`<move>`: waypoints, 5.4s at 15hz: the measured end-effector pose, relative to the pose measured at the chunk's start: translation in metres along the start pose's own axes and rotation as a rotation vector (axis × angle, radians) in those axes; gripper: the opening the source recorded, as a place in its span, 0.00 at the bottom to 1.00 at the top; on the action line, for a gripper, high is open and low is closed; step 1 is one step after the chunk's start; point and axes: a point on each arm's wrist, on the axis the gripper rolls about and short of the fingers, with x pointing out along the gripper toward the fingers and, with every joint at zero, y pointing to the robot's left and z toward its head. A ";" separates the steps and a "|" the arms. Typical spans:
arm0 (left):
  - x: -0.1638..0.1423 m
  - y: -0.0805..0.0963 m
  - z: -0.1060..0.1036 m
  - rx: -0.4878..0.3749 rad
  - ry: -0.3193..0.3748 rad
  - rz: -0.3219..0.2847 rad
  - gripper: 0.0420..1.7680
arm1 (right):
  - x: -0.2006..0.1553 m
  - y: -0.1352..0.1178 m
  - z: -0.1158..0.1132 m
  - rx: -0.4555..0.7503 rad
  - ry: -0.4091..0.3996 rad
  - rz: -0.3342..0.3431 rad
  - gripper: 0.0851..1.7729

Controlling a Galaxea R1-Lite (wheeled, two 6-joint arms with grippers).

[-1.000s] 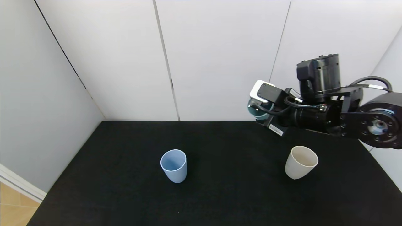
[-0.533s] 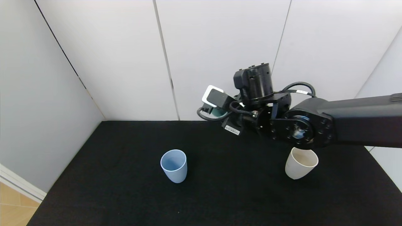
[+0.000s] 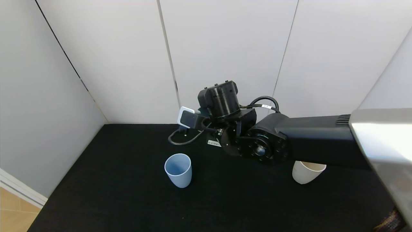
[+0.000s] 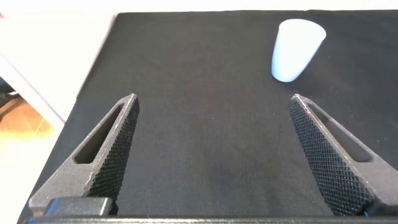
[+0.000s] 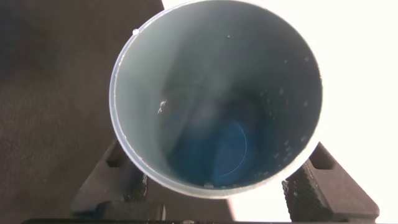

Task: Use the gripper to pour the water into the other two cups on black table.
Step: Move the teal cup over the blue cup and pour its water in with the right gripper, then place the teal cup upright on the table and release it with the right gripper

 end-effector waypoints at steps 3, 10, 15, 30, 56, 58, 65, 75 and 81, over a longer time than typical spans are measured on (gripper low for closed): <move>0.000 0.000 0.000 0.000 0.000 0.000 0.97 | 0.004 0.012 0.008 -0.082 0.009 -0.005 0.66; 0.000 0.000 0.000 0.000 0.000 0.000 0.97 | 0.007 0.029 0.024 -0.236 -0.020 -0.006 0.66; 0.000 0.000 0.000 0.000 0.000 0.000 0.97 | 0.007 0.034 0.026 -0.363 -0.012 -0.011 0.66; 0.000 0.000 0.000 0.000 0.000 0.000 0.97 | 0.003 0.054 0.043 -0.666 0.035 -0.082 0.66; 0.000 0.000 0.000 0.000 0.000 0.000 0.97 | -0.075 0.011 0.014 0.116 -0.126 0.212 0.65; 0.000 0.000 0.000 0.000 0.000 0.000 0.97 | -0.089 0.009 -0.006 0.222 -0.106 0.258 0.65; 0.000 0.000 0.000 0.000 0.000 0.000 0.97 | -0.117 0.027 -0.067 0.689 -0.292 0.201 0.65; 0.000 0.000 0.000 0.000 0.000 0.000 0.97 | -0.098 0.080 -0.115 1.006 -0.269 0.202 0.65; 0.000 0.000 0.000 0.000 0.000 0.000 0.97 | -0.071 0.107 -0.129 0.995 -0.187 0.207 0.65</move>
